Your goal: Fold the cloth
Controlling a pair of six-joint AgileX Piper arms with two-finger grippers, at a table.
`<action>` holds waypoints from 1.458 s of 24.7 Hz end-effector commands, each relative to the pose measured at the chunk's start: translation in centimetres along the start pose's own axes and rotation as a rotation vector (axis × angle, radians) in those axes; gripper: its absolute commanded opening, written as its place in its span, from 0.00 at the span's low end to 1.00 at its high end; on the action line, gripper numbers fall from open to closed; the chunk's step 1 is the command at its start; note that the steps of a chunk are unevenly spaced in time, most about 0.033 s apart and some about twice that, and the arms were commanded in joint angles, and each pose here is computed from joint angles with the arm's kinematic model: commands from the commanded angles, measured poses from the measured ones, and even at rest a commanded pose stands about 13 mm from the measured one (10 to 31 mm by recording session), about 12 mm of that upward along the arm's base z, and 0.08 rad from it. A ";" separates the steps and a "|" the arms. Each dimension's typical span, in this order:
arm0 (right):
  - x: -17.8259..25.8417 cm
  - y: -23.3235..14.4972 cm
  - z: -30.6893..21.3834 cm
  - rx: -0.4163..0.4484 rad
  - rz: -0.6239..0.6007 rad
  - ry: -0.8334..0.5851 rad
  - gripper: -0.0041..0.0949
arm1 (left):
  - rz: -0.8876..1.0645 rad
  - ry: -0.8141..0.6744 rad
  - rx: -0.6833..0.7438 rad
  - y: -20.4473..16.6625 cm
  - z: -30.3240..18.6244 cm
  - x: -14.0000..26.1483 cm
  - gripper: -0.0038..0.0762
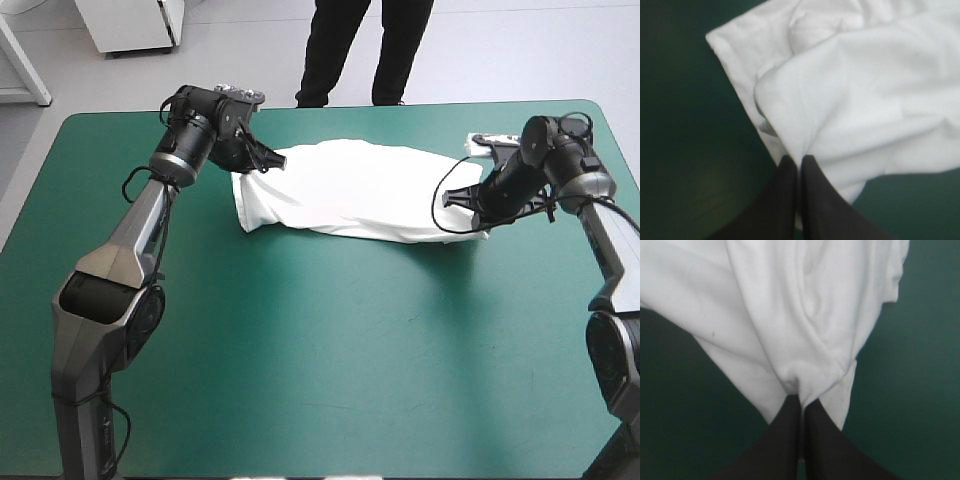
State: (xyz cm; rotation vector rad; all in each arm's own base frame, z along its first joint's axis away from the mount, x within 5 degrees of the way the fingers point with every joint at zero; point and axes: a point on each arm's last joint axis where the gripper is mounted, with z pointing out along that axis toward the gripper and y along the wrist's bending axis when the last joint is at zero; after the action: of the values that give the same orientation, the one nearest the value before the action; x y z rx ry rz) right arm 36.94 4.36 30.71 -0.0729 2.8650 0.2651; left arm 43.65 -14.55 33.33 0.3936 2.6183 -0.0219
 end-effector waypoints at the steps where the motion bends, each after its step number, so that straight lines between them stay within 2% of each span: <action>1: 1.8 0.5 -2.4 -0.025 -0.017 -0.073 0.02 | -0.013 -0.009 0.005 0.3 -4.3 1.7 0.02; 9: 5.1 0.4 -2.4 -0.023 -0.011 -0.011 0.02 | -0.004 0.151 0.034 0.0 -2.2 8.5 0.02; 15: 7.9 0.0 -1.6 -0.006 -0.006 0.065 0.02 | 0.005 0.196 0.132 -0.8 -2.6 13.4 0.02; 22: 11.6 -0.4 -0.8 -0.001 0.005 0.140 0.03 | 0.016 0.278 0.152 -0.9 -2.6 17.8 0.02; 27: 17.0 -0.8 0.0 0.004 0.017 0.218 0.02 | -0.029 0.365 0.224 -1.6 -1.6 23.6 0.02; 32: 20.0 -0.9 -0.9 0.018 0.011 0.217 0.02 | -0.049 0.384 0.244 -1.7 -2.3 26.0 0.02; 36: 20.8 -1.1 -0.8 0.036 0.016 0.229 0.02 | -0.061 0.387 0.255 -1.8 -2.8 27.5 0.02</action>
State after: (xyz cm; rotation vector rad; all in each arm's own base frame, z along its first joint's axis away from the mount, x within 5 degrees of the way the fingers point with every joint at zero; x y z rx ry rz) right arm 17.25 2.63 25.08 -0.0713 3.0907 0.2265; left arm 19.22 -8.41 21.69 0.4549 3.0569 -0.2905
